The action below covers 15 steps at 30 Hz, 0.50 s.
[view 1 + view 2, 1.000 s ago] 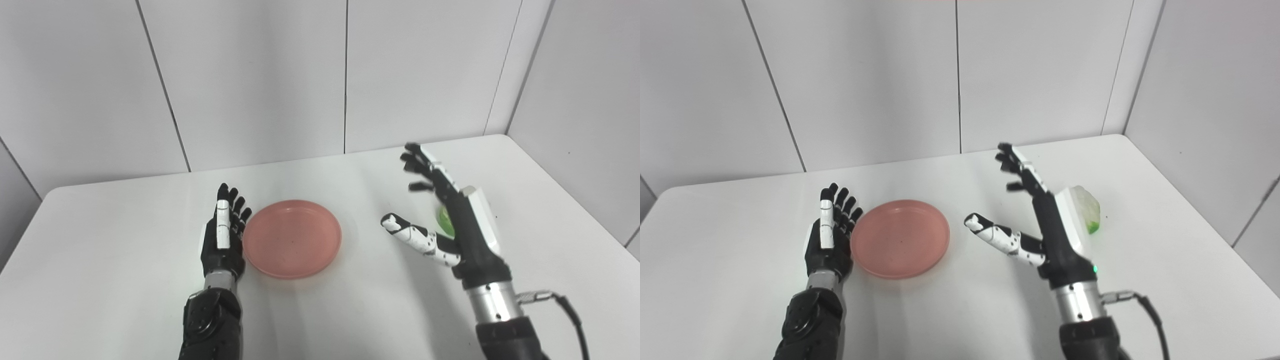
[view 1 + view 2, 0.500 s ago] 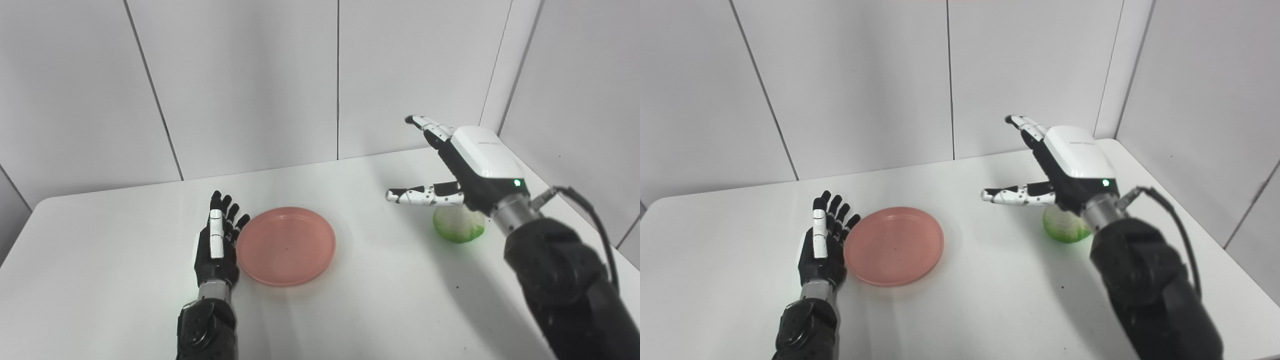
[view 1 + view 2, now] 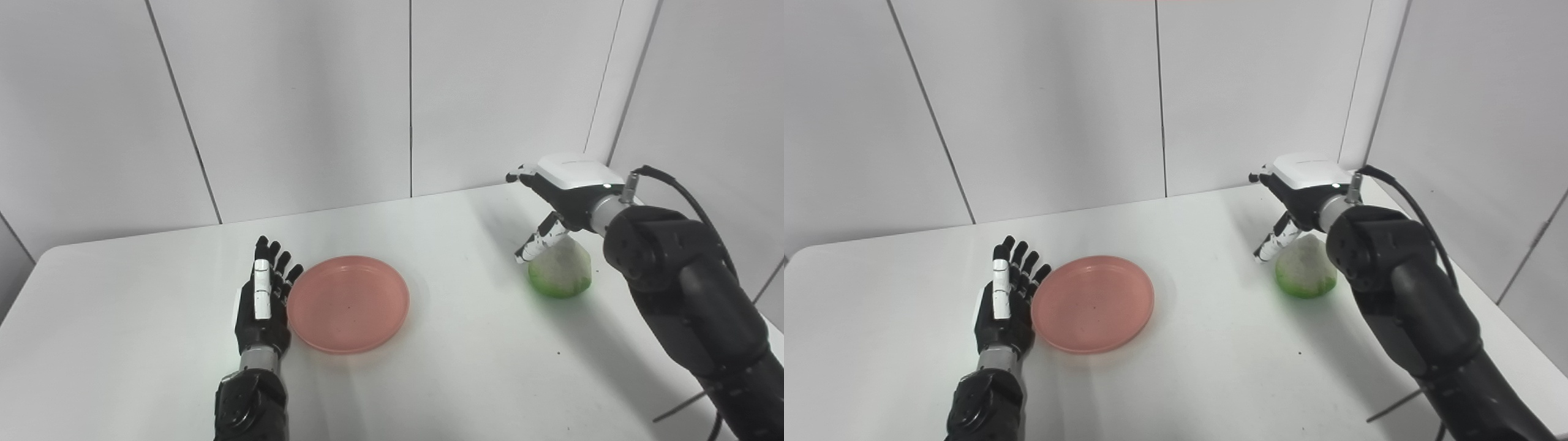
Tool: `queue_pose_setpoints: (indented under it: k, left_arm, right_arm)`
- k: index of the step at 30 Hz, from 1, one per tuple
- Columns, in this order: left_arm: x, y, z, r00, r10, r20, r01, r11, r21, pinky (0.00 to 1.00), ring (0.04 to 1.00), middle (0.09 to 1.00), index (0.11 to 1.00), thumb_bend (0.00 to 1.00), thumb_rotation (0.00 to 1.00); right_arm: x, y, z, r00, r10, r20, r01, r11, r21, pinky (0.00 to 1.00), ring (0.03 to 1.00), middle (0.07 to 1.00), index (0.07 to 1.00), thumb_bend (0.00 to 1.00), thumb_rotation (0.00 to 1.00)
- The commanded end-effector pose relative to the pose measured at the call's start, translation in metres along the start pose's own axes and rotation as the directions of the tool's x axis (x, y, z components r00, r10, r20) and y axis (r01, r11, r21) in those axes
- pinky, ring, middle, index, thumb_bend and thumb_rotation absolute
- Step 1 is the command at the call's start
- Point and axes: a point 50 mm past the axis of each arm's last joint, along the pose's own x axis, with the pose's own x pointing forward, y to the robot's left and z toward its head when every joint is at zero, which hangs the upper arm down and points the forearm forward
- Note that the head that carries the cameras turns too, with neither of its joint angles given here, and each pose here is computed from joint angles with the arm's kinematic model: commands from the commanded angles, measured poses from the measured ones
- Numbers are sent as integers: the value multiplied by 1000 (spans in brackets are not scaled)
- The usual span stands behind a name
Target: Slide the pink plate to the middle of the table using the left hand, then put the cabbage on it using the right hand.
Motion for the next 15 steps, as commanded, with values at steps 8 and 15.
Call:
queue_pose_setpoints:
  k: [8, 15]
  left_arm:
    - [-21, 21, -34, 984, 59, -168, -67, 997, -39, 900, 981, 1000, 1000, 874, 780]
    - [-21, 24, -33, 983, 60, -174, -65, 998, -24, 874, 976, 1000, 1000, 878, 795]
  right_arm:
    - [18, -14, -7, 997, 65, -50, -67, 997, -31, 659, 879, 953, 873, 1000, 126]
    - [29, -3, -24, 989, 111, -98, -115, 993, -39, 655, 864, 940, 879, 1000, 111]
